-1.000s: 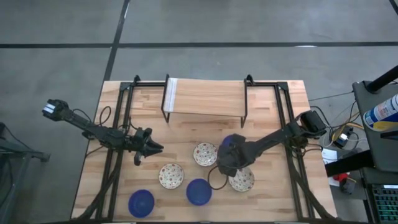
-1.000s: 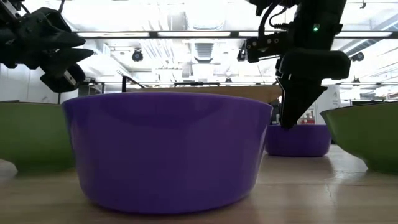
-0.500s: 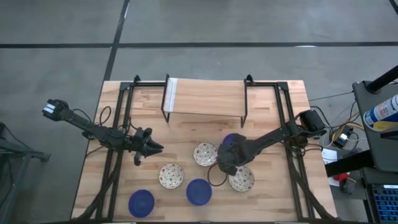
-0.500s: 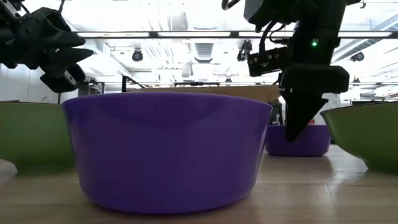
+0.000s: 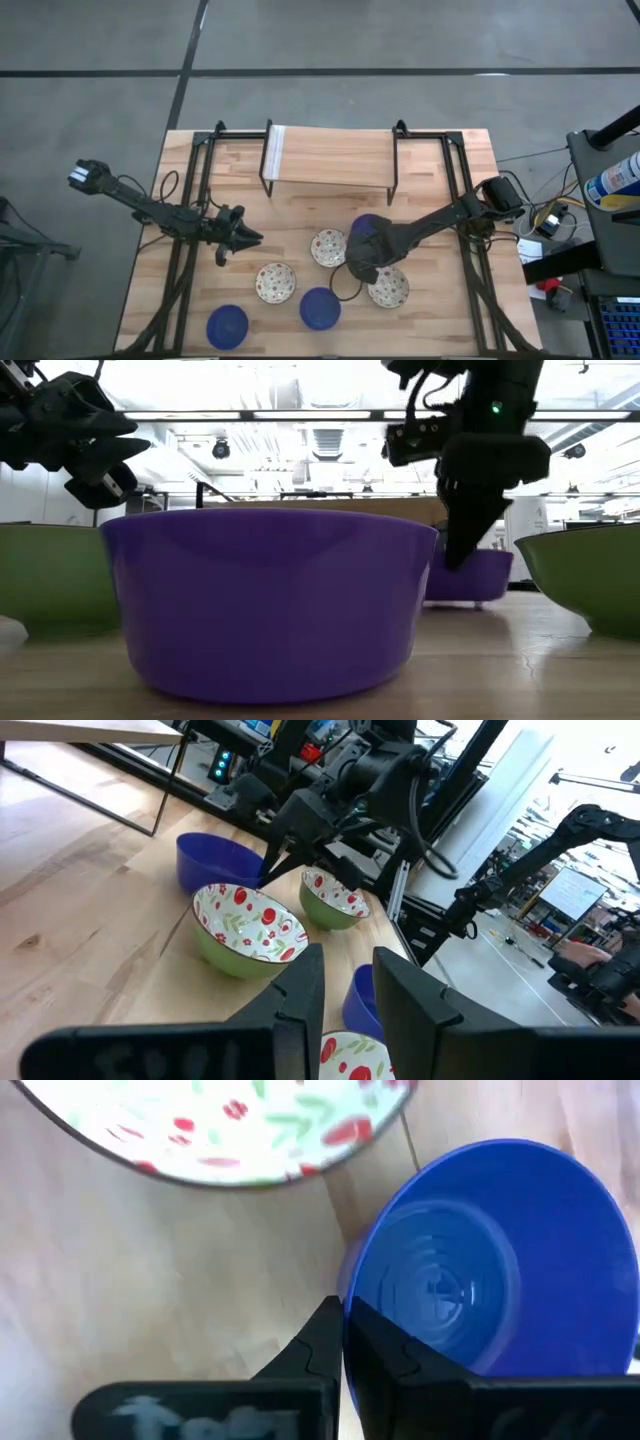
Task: Pick & Place Mini bowls
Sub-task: Put the top blue bowl on the shelf
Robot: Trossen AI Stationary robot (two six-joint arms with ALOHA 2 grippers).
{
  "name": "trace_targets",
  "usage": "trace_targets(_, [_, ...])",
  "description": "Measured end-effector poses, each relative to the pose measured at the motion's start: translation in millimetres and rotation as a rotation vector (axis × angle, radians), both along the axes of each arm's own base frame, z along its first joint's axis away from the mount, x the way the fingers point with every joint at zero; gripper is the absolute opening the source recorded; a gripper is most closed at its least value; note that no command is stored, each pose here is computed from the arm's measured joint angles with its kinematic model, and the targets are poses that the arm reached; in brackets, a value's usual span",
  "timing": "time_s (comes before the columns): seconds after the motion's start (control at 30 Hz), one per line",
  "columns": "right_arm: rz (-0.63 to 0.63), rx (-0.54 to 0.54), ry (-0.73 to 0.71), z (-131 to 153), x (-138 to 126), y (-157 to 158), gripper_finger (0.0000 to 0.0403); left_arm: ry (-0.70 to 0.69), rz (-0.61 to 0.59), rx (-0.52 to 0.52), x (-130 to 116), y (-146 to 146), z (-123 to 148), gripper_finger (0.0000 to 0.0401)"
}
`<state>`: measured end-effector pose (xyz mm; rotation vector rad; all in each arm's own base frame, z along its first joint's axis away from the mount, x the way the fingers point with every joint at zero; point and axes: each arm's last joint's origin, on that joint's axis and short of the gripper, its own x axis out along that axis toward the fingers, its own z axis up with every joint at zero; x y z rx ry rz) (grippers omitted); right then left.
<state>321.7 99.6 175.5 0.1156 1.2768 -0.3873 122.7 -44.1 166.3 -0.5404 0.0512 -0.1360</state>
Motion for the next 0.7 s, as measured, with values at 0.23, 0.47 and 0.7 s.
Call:
trace_targets(0.23, [0.048,0.01,-0.057,20.0,12.3,4.1,0.0009,0.0,0.0,0.0,0.0,0.0,0.0,0.0083])
trace_targets(0.47, [0.061,0.004,-0.053,39.9,16.8,5.6,0.0009,0.001,0.0,-0.003,0.0,0.1,-0.1,0.0083])
trace_targets(0.7, [0.06,0.0,-0.041,56.1,18.2,6.2,0.0009,0.001,0.0,-0.004,0.0,0.1,-0.1,0.0083])
